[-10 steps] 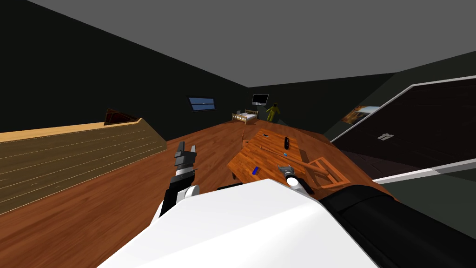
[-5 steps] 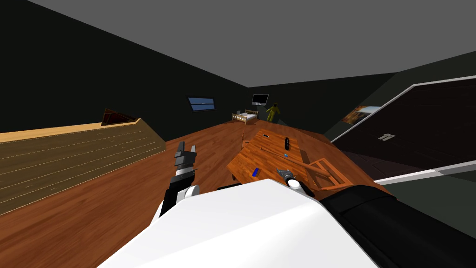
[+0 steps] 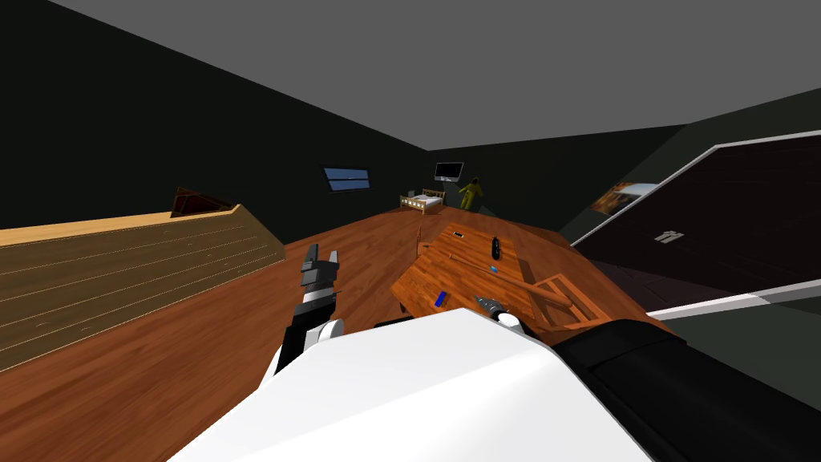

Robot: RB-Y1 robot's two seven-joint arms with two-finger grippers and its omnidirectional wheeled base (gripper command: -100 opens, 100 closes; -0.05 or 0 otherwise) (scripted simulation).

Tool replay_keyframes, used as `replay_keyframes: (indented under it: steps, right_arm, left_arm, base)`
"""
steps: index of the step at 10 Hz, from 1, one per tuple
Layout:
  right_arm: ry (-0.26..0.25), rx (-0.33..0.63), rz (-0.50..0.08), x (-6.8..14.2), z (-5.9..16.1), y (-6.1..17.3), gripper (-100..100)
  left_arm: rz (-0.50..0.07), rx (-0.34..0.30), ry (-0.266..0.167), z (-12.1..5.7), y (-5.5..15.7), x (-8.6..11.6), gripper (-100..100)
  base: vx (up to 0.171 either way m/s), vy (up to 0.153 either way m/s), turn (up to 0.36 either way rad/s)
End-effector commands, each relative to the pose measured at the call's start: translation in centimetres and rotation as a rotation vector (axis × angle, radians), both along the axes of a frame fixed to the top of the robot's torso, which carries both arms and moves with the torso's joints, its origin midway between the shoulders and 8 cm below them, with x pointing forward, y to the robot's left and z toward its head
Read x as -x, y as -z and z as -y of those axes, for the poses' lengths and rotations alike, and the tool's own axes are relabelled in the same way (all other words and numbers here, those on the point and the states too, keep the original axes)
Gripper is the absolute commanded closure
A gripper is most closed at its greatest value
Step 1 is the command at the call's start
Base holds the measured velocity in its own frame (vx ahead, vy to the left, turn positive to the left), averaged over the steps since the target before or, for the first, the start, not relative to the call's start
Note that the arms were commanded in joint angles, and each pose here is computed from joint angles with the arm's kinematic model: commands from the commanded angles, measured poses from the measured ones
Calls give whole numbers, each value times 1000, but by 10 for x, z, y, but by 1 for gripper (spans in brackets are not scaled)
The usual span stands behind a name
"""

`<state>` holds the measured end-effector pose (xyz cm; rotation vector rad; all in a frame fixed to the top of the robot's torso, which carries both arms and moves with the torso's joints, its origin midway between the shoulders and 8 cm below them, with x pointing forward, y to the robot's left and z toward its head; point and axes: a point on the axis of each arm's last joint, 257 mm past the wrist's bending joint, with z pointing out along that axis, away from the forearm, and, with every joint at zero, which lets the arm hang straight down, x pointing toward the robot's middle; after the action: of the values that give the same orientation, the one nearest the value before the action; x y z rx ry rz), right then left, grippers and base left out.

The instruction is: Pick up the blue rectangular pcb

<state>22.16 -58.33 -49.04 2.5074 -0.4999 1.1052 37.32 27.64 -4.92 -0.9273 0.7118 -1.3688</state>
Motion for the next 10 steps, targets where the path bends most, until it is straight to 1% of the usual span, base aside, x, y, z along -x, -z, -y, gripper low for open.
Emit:
replay_keyframes:
  steps: [1, 2, 3, 5, 6, 7, 9, 10]
  right_arm:
    - [36, -98, 16, 5, -13, 17, -100]
    - [64, -164, 31, 7, -22, 28, -100]
    - [68, -184, 25, 11, -26, 33, -100]
    - [129, -336, 54, 17, -55, 58, -100]
    - [120, -339, 52, 16, -57, 58, -100]
    - [123, -342, 54, 16, -57, 58, -100]
    - [171, -488, 87, 16, -93, 78, -100]
    - [172, -490, 85, 17, -93, 78, -100]
  left_arm:
    - [0, 0, 0, 0, 0, 0, 0]
    - [0, 0, 0, 0, 0, 0, 0]
    - [0, 0, 0, 0, 0, 0, 0]
    - [0, 0, 0, 0, 0, 0, 0]
    - [0, 0, 0, 0, 0, 0, 0]
    - [0, 0, 0, 0, 0, 0, 0]
    - [0, 0, 0, 0, 0, 0, 0]
    - [0, 0, 0, 0, 0, 0, 0]
  base:
    - [50, -12, -4]
    - [61, -15, -1]
    - [43, -8, 0]
    - [43, -6, -3]
    - [37, -12, 3]
    - [18, -5, 0]
    - [35, -8, -2]
    - [36, -7, -1]
